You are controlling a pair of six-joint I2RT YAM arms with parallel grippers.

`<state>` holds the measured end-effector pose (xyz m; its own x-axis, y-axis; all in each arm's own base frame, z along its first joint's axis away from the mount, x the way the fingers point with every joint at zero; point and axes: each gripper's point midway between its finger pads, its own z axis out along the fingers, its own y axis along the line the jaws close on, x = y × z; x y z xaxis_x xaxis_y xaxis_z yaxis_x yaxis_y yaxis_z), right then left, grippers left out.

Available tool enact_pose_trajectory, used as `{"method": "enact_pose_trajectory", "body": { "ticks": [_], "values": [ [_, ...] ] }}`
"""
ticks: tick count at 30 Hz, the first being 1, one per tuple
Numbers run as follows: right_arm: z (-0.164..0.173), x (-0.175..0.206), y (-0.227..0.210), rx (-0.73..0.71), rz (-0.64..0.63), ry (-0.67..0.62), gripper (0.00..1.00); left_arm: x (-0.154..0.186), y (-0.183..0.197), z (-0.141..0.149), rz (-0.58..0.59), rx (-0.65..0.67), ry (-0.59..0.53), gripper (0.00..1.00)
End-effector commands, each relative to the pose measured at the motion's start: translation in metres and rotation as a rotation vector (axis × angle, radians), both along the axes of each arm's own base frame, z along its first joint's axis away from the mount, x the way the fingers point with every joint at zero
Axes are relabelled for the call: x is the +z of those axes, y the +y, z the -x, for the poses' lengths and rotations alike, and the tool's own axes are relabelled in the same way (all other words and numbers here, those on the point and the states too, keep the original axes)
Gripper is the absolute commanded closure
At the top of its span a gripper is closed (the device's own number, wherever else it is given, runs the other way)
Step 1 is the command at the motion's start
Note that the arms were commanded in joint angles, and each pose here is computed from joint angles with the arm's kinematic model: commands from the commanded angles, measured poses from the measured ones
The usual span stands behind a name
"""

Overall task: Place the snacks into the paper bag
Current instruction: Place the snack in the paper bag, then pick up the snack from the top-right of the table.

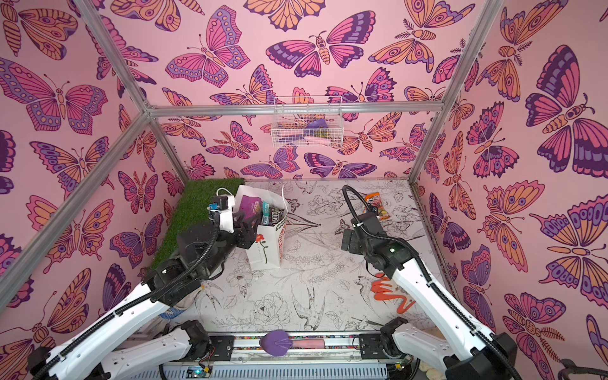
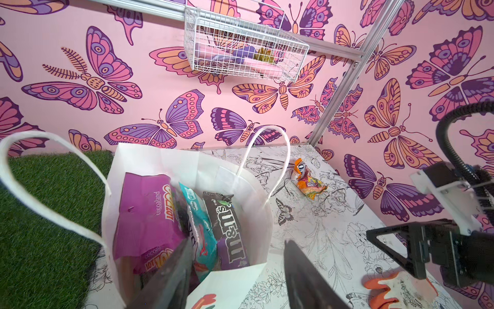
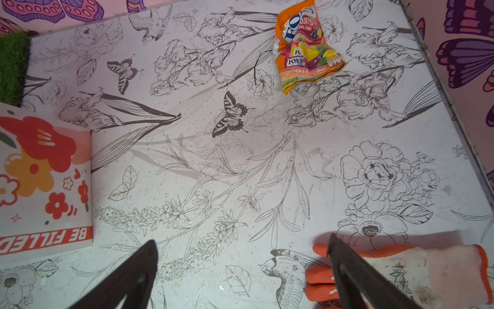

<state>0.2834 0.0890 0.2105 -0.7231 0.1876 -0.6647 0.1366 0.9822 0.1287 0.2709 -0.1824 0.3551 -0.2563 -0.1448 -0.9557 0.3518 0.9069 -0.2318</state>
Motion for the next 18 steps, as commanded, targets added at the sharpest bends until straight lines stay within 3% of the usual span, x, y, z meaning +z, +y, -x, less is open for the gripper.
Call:
{"method": "enact_pose_trajectory", "body": {
  "ticks": [1, 18],
  "values": [
    [-0.008, 0.008, -0.011, -0.025, 0.052, -0.002, 0.01, -0.005, 0.012, 0.006, -0.015, 0.026, -0.011, 0.43],
    [-0.055, -0.010, -0.036, -0.114, 0.068, 0.079, 0.01, -0.068, 0.046, 0.033, -0.037, 0.083, 0.114, 0.42]
  ]
}}
